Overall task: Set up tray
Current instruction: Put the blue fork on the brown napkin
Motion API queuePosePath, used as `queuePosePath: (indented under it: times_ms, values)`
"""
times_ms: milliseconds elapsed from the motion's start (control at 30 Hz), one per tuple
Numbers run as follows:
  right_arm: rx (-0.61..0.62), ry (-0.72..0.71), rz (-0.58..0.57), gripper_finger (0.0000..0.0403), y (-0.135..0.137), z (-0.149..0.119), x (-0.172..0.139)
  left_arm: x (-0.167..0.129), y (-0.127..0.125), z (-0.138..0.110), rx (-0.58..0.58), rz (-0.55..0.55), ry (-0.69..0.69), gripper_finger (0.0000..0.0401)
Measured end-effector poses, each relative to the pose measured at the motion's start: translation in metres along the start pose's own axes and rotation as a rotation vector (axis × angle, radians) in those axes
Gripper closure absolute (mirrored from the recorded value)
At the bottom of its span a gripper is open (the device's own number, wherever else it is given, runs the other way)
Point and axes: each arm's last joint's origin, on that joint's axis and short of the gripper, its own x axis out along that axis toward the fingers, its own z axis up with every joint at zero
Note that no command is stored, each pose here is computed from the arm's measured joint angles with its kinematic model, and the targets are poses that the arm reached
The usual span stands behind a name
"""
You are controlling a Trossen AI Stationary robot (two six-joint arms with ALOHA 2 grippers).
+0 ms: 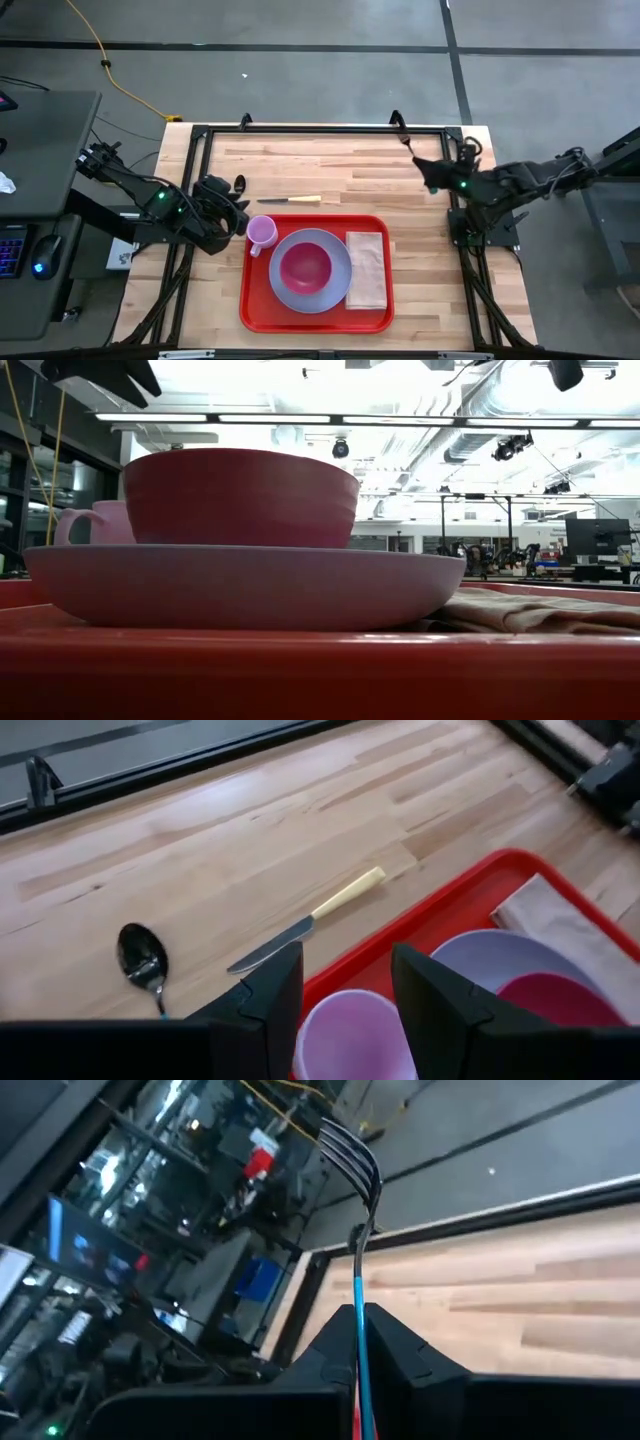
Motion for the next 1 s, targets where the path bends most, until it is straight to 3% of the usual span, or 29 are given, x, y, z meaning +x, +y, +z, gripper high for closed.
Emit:
queuePosePath:
  times_ms: [267,667,1000]
  values:
    - [0.047,-0.027,0.027,0.0403,-0.002,0.012,-0.006,0.0,-0.001,0.001,-0.057,-0.008,-0.015,0.0217]
    - [0.265,0.037,0.093,0.0403,-0.002,0.027,-0.007,0.0,-0.002,0.001,-0.058,-0.012,-0.015,0.0217]
    - [0.322,0.043,0.113,0.0403,-0.001,0.033,-0.002,0.0,-0.002,-0.002,-0.056,-0.022,0.079,0.0217]
